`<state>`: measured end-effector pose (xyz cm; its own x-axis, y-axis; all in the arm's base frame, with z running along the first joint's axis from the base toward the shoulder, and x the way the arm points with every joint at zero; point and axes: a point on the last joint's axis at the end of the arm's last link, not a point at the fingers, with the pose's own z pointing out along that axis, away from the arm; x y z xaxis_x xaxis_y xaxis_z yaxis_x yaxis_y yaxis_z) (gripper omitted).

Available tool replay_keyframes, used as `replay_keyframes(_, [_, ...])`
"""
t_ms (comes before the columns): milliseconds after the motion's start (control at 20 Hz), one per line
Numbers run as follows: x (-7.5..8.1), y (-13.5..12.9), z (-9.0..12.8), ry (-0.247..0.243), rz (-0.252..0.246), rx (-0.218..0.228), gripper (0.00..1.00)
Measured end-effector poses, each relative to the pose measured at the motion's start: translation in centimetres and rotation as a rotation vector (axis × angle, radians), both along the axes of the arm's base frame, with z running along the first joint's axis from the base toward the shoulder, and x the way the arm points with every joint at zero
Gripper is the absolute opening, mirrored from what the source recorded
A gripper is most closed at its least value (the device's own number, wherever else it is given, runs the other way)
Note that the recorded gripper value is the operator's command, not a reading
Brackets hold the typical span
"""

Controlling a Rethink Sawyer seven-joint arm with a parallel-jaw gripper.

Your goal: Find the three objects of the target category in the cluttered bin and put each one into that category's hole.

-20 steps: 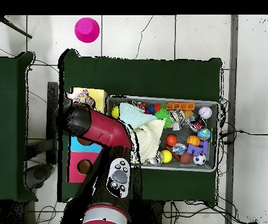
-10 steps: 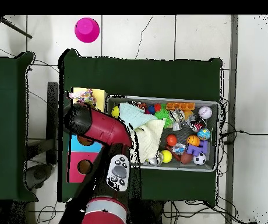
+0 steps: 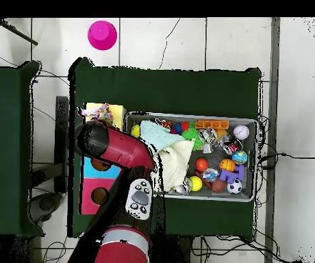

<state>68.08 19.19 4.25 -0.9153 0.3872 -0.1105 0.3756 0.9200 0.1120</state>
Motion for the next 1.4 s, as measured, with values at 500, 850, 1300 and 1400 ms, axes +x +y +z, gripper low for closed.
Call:
replay_keyframes(500, [0.8, -0.6, -1.3, -0.036, -0.010, -0.013, 0.00])
replay_keyframes(850, [1.8, -1.1, -2.3, -0.111, 0.008, -0.036, 0.00])
replay_keyframes(1300, [1.5, -1.0, -2.2, -0.101, 0.034, -0.038, 0.00])
replay_keyframes(1400, [1.3, -0.9, -2.1, -0.082, 0.037, -0.029, 0.00])
